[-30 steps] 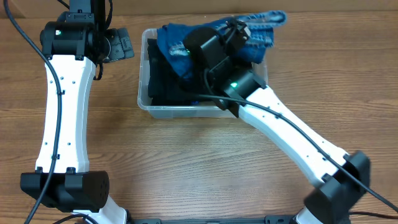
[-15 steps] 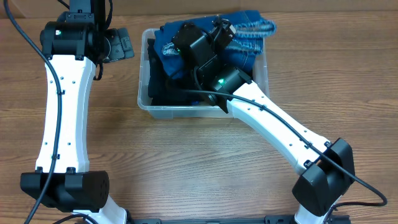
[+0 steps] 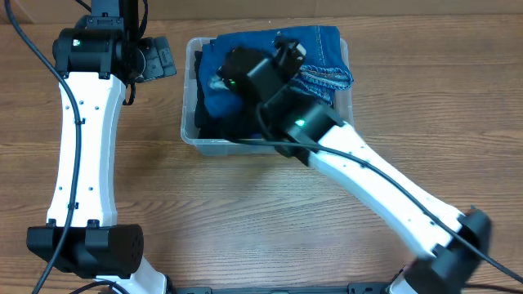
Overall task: Pack container
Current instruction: 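Carry the jeans over the bin and lay them on top, then press the jeans flat in the bin with the right gripper, withdraw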
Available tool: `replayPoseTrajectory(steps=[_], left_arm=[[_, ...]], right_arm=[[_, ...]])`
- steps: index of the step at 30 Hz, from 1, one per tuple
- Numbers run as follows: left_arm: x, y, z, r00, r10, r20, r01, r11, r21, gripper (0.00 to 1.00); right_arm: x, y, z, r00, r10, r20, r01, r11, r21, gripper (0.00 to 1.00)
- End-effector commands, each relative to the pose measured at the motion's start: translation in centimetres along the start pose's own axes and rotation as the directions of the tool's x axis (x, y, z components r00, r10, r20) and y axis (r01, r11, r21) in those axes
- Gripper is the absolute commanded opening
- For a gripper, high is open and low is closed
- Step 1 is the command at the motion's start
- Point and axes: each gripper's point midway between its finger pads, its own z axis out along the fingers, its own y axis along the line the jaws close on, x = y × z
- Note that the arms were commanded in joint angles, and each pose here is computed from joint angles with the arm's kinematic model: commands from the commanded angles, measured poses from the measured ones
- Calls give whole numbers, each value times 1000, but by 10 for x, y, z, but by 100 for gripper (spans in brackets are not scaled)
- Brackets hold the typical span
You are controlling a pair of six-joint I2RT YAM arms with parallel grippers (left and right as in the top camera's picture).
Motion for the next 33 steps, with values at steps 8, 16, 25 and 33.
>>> replayPoseTrajectory(steps=[8, 16, 25, 33], left_arm=[[-3, -2, 1, 1000, 20, 9, -20, 1000, -7, 100], [-3, -2, 1, 1000, 20, 9, -20, 1000, -7, 100], [-3, -2, 1, 1000, 20, 9, -20, 1000, -7, 100], [-3, -2, 1, 1000, 20, 9, -20, 1000, -7, 100]], right_arm=[[-5, -18, -35, 866, -483, -127, 489, 872, 22, 36], [45, -37, 85, 770, -610, -187, 611, 790, -59, 4], [147, -145, 204, 670, -637, -383, 669, 741, -61, 4], [132, -120, 194, 665, -646, -375, 675, 734, -67, 4]])
